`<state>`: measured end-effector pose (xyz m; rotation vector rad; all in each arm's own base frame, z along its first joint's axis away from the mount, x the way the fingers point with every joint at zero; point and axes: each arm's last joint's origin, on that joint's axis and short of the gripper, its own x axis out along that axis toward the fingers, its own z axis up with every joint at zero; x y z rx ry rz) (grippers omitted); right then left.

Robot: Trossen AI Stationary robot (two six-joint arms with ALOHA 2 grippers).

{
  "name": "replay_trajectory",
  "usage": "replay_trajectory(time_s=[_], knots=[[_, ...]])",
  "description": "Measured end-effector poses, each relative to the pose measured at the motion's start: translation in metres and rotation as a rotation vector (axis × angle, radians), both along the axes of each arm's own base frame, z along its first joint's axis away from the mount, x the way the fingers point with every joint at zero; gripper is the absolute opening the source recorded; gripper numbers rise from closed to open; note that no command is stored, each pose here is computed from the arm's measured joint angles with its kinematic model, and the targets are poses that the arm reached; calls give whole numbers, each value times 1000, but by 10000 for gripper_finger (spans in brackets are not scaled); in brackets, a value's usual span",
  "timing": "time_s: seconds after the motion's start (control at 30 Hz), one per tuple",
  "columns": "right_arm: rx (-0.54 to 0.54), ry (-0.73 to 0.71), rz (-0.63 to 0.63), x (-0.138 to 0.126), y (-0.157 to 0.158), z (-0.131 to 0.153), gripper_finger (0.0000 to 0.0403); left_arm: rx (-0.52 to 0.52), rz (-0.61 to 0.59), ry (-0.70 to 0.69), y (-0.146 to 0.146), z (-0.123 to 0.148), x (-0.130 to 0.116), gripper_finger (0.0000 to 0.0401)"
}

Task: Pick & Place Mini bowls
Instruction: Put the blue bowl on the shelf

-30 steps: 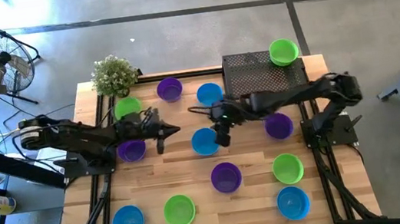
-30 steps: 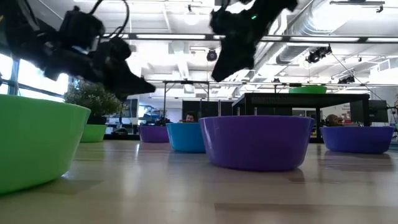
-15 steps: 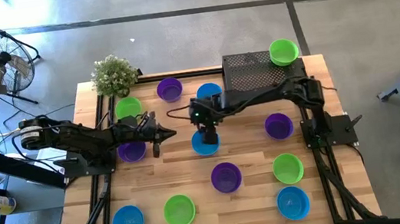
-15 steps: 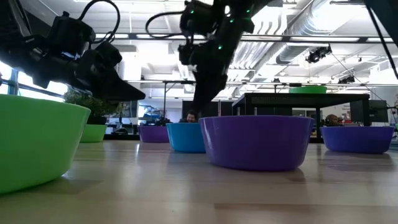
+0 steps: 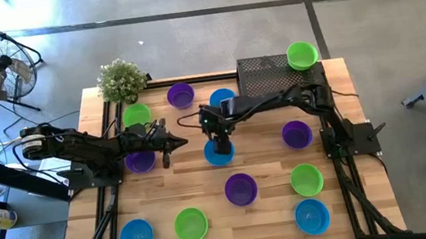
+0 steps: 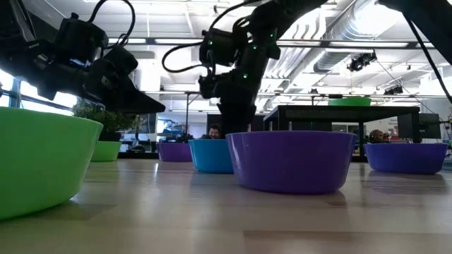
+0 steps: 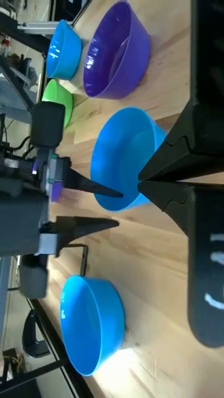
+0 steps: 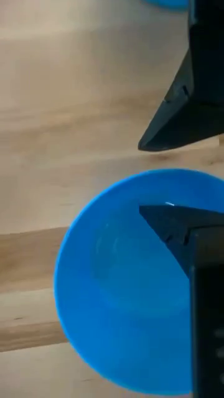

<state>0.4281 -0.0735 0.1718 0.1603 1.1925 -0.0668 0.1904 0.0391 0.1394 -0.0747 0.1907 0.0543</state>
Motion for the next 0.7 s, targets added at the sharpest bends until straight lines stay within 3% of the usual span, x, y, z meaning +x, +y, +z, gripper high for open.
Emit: replay_trajectory(time_s=[0.3, 0.47, 0.7], knots=[[12, 1, 30, 1, 1, -3, 9, 0, -3, 6, 0, -1, 0, 4], [57, 7, 43, -4, 2, 5, 17, -24, -3, 7, 0, -1, 0, 4], [80, -45, 39, -25, 3, 56, 6, -37, -12, 6, -1, -1, 0, 4]])
